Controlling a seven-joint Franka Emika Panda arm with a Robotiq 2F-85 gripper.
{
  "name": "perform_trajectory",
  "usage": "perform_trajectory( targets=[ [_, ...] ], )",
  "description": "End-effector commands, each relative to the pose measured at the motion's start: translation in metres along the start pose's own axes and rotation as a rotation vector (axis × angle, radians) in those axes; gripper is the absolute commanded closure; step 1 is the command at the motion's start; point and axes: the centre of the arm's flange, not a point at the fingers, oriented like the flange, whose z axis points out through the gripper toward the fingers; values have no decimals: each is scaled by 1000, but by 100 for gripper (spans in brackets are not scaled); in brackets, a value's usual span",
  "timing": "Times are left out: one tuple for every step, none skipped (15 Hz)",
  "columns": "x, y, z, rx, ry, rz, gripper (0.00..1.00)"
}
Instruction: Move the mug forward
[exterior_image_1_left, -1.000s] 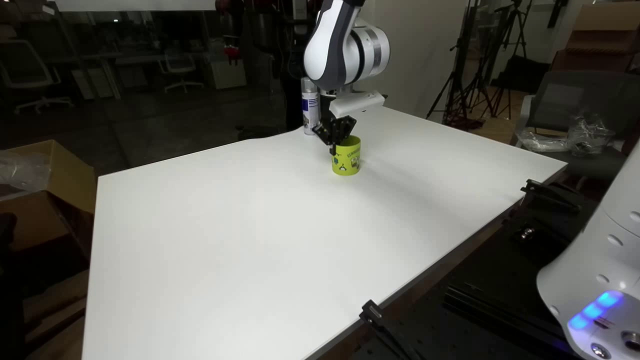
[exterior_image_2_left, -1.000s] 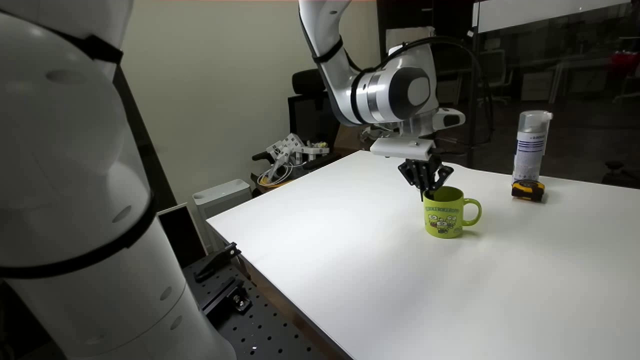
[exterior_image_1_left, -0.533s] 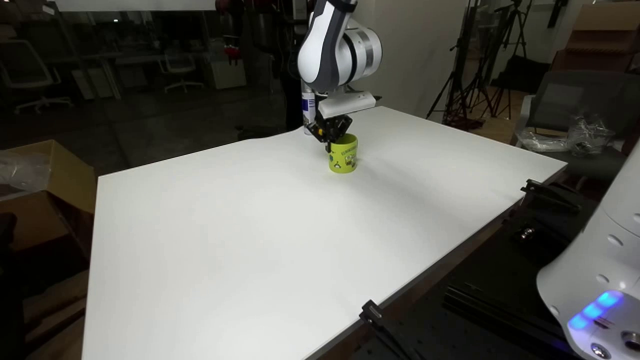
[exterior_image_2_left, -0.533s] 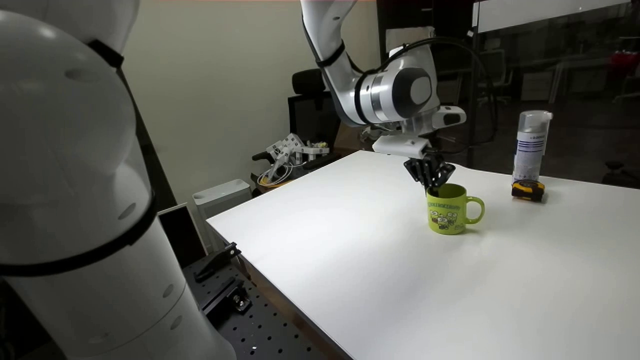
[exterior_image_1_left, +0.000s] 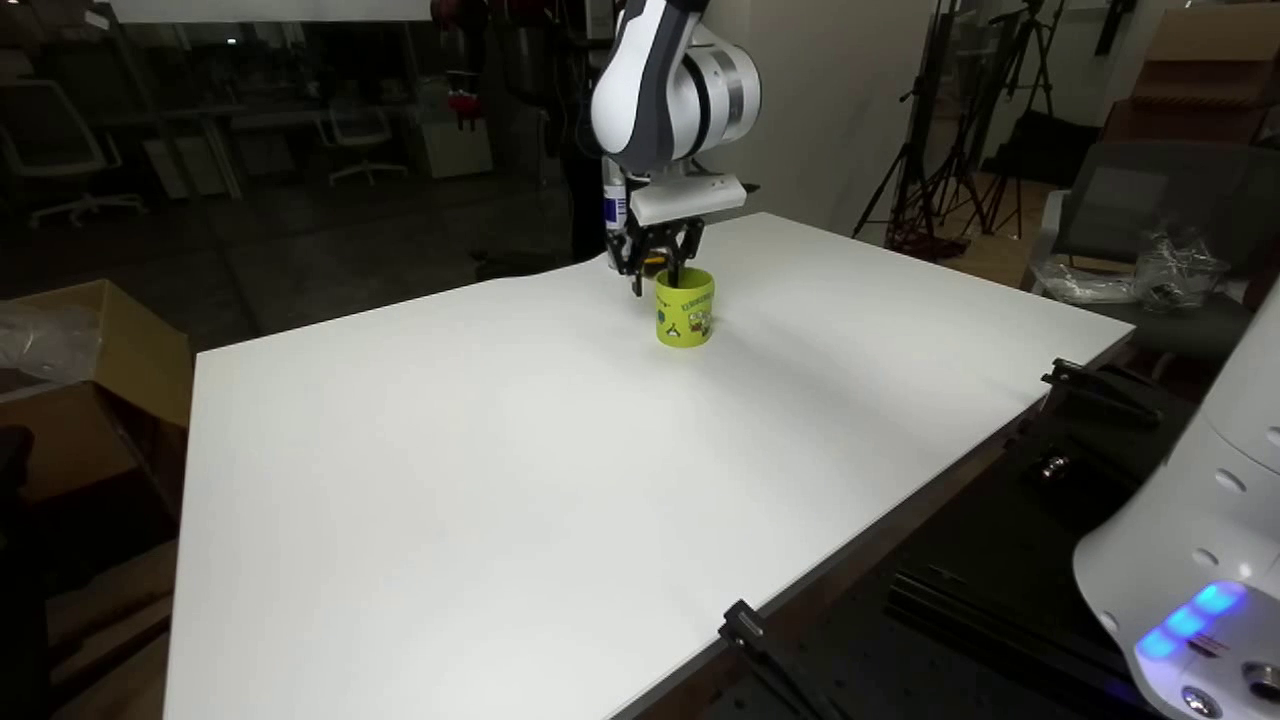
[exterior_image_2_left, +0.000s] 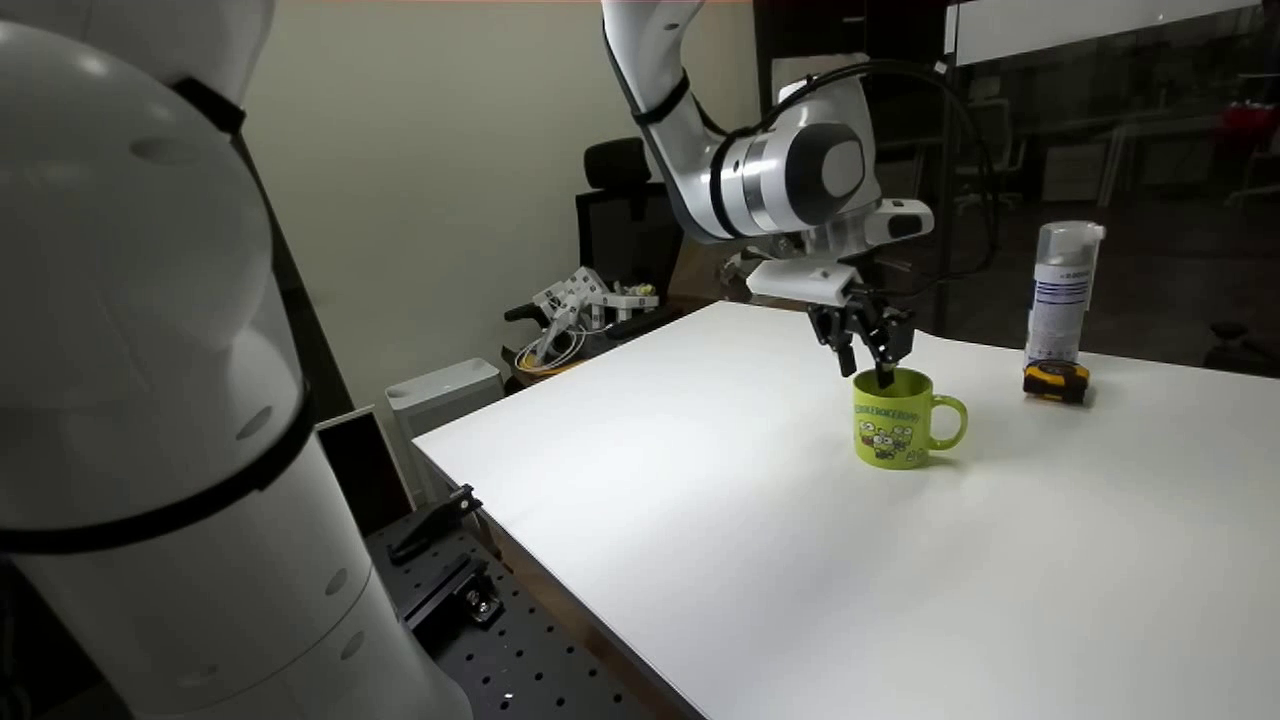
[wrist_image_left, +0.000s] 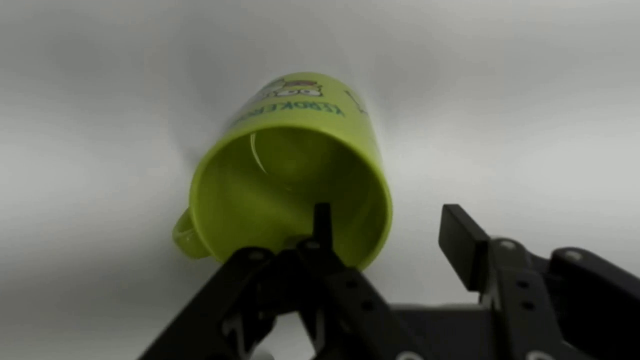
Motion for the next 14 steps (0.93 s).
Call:
perform_trajectory(
  targets=[
    [-3,-2,-32,11,30,37,11],
    [-4,-3,-39,20,35,36,3],
    [-6,-4,-49,33,33,30,1],
    [-9,-6,-57,47,34,23,0],
    [-13,-8,-67,67,26,13,0],
    [-18,-11,-75,82,16,7,0],
    [-25,-15,-85,101,-7,-6,0],
    [-31,-18,-92,114,-19,-13,0],
    [-38,-22,-99,117,-25,-23,0],
    [-20,-25,-74,94,-7,-18,0],
    [-25,-28,-81,101,-13,-25,0],
    [-29,-29,-87,106,-15,-28,0],
    [-31,-29,-90,108,-15,-30,0],
    [-32,-28,-90,108,-16,-30,0]
  ],
)
